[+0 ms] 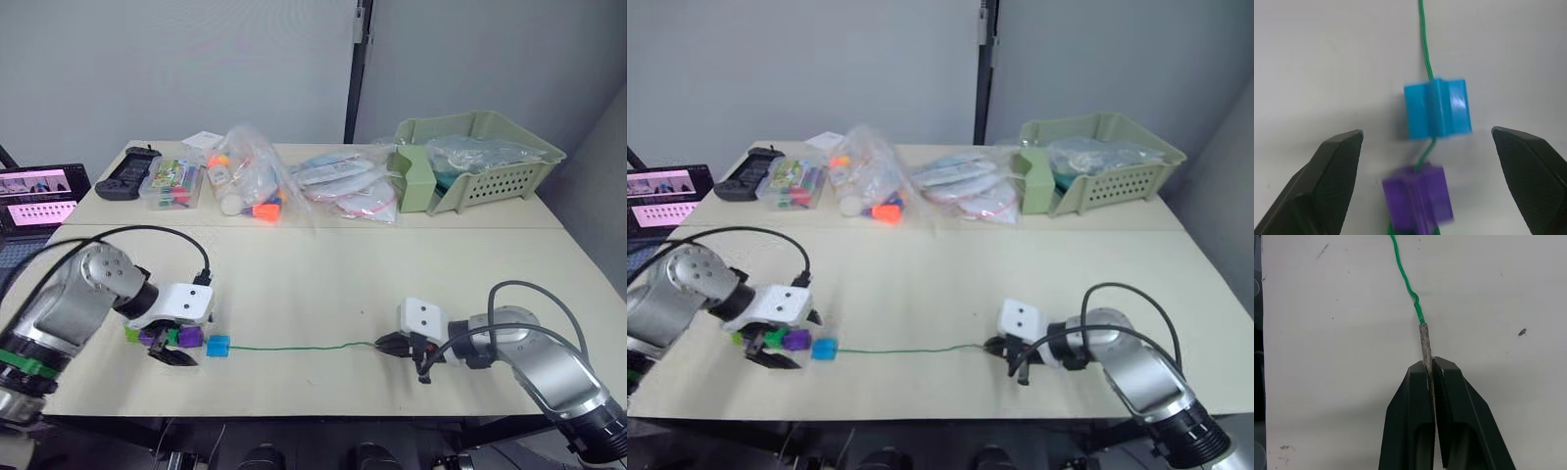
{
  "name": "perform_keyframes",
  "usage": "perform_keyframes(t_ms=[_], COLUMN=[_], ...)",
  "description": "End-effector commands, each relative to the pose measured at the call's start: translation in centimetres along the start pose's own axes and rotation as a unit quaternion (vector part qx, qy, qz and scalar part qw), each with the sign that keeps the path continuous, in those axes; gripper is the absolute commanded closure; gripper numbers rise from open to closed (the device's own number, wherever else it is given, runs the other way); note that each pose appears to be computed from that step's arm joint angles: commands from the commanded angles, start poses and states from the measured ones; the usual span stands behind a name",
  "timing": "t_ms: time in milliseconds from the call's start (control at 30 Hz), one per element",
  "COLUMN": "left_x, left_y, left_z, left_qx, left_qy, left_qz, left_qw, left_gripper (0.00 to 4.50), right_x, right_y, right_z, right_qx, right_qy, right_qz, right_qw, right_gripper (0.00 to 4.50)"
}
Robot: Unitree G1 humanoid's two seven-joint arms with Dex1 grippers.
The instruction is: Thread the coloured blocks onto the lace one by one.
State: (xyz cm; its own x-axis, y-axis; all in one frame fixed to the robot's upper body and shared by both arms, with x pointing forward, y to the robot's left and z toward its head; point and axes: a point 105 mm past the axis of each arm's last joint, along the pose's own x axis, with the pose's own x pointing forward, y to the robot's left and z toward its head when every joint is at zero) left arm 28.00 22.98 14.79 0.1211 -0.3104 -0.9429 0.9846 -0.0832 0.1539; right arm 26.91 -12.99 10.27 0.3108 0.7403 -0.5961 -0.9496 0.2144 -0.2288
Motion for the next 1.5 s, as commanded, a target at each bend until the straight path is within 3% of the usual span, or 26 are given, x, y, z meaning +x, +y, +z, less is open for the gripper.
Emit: perform_keyframes(t_ms=[33,100,200,233,500,767,1233,1500], left_x=[-0.9,-0.9,-0.7,-0.5,2.2,4.7,5.8,6.6], left_y=[0.4,0.7,1.9,2.0,0.2,-0.7,-0.6,-0.5], left_z=[0.9,1.9,2.0,2.2,2.7,2.4,3.4,3.0], left_qx=[-0.005,-0.021,0.012,0.011,-0.041,-0.071,-0.058,-0.06], left_qy=[0.035,0.038,0.116,0.117,0.09,0.069,0.057,0.055], left_qz=[0.004,-0.001,0.027,0.026,-0.019,-0.019,-0.034,-0.039], left_qw=[0.999,0.999,0.993,0.993,0.995,0.995,0.996,0.996], left_gripper=[0.07,0.07,0.07,0.07,0.07,0.07,0.07,2.53], right_x=[0.0,0.3,0.7,0.8,0.9,0.8,0.8,0.5], right_y=[-0.4,-0.3,-0.1,-0.1,-0.3,-0.1,0.3,0.4], right_z=[0.8,0.7,0.7,0.8,0.6,0.4,0.1,0.0], right_qx=[-0.015,-0.012,-0.01,-0.01,-0.006,-0.003,0.001,0.003], right_qy=[-0.01,-0.012,-0.015,-0.016,-0.014,-0.01,-0.005,-0.002], right_qz=[-0.014,-0.016,-0.018,-0.019,-0.029,-0.03,-0.027,-0.032], right_qw=[1.0,1.0,1.0,1.0,0.999,0.999,1.0,0.999], right_gripper=[4.5,4.5,4.5,4.5,4.5,4.5,4.5,4.5])
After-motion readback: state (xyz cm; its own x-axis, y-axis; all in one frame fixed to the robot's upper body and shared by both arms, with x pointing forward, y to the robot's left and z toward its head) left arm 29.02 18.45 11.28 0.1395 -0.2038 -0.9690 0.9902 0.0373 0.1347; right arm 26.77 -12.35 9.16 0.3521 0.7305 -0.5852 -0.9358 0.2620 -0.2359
